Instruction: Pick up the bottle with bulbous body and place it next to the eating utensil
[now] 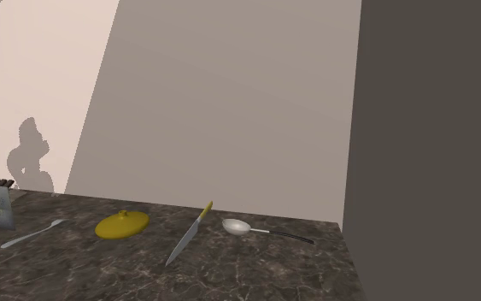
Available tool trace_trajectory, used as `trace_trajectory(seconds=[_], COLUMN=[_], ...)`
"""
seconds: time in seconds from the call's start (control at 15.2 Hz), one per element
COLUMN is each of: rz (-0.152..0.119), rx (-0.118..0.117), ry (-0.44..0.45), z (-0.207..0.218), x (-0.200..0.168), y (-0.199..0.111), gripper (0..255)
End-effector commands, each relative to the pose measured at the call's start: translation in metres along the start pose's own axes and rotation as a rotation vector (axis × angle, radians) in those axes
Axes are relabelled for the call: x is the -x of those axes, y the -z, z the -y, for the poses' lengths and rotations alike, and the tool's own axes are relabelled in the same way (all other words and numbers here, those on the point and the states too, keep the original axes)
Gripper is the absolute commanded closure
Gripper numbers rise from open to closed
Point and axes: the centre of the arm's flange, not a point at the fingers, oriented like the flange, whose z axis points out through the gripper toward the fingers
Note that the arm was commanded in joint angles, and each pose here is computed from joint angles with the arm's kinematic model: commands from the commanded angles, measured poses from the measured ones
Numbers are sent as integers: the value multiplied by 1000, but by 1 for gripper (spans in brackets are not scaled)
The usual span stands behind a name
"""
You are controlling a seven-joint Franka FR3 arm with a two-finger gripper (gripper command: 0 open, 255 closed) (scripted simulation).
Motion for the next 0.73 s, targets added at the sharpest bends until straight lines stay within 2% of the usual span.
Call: trace_trajectory(seconds=[0.0, 0.66], rz=[-1, -1], rx=[-1, -1], ry=[-1, -1], z=[1, 0], x=[0, -2], y=[-10, -62], gripper=[255, 255])
